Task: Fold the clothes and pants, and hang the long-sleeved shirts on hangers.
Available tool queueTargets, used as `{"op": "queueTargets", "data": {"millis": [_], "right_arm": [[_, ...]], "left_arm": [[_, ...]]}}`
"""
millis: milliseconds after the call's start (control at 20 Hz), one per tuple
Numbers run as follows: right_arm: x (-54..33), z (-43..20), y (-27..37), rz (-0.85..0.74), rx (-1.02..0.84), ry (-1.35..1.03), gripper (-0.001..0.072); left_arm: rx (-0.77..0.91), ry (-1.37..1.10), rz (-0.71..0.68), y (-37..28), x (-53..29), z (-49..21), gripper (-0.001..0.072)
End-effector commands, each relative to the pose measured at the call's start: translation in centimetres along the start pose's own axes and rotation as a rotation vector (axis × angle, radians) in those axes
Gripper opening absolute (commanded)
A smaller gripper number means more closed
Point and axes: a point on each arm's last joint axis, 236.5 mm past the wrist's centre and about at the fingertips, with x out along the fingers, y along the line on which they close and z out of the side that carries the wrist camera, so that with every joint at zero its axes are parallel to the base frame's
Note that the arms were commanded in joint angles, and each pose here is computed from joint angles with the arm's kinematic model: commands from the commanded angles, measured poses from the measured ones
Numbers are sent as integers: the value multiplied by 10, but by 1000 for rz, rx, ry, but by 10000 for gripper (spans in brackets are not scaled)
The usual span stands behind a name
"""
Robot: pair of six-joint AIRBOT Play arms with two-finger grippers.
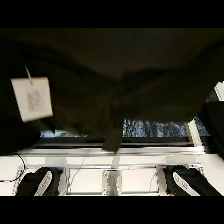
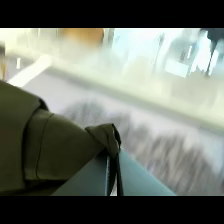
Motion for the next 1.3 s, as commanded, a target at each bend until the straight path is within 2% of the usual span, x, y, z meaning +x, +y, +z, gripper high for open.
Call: {"op": "queueTargets", "data": {"millis": [0, 100, 200, 300, 450, 650, 700, 750, 800, 850, 1000, 1150, 1250], "right_arm": [[87, -101, -1, 70, 89, 356, 12], [154, -171, -4, 94, 149, 516, 13], [218, -215, -6, 102, 211, 547, 13], [277, -238, -6, 118, 291, 518, 13], [353, -259, -10, 113, 435, 428, 13], [413, -299, -1, 143, 600, 437, 15], [422, -305, 1, 149, 630, 434, 31], [429, -305, 3, 150, 649, 421, 194], [433, -302, 0, 143, 652, 403, 442], [433, -295, -1, 142, 646, 388, 448], [411, -269, -23, 144, 543, 411, 447], [349, -272, -39, 171, 447, 588, 447], [296, -295, -8, 300, 381, 785, 446]], "left_arm": [[-170, 449, 157, 62, 23, -136, 29], [-279, 602, 242, 107, 48, -231, 29], [-344, 587, 334, 151, 76, -300, 28], [-409, 431, 440, 195, 105, -319, 29], [-470, 214, 528, 247, 145, -302, 28], [-496, 331, 517, 258, 195, -345, 31], [-491, 356, 503, 254, 210, -356, 113], [-486, 365, 492, 252, 221, -361, 441], [-482, 365, 481, 250, 230, -361, 720], [-476, 351, 475, 250, 236, -353, 697], [-459, 249, 485, 263, 223, -297, 696], [-430, 260, 554, 279, 153, -253, 696], [-391, 387, 628, 281, 96, -259, 695]]}}
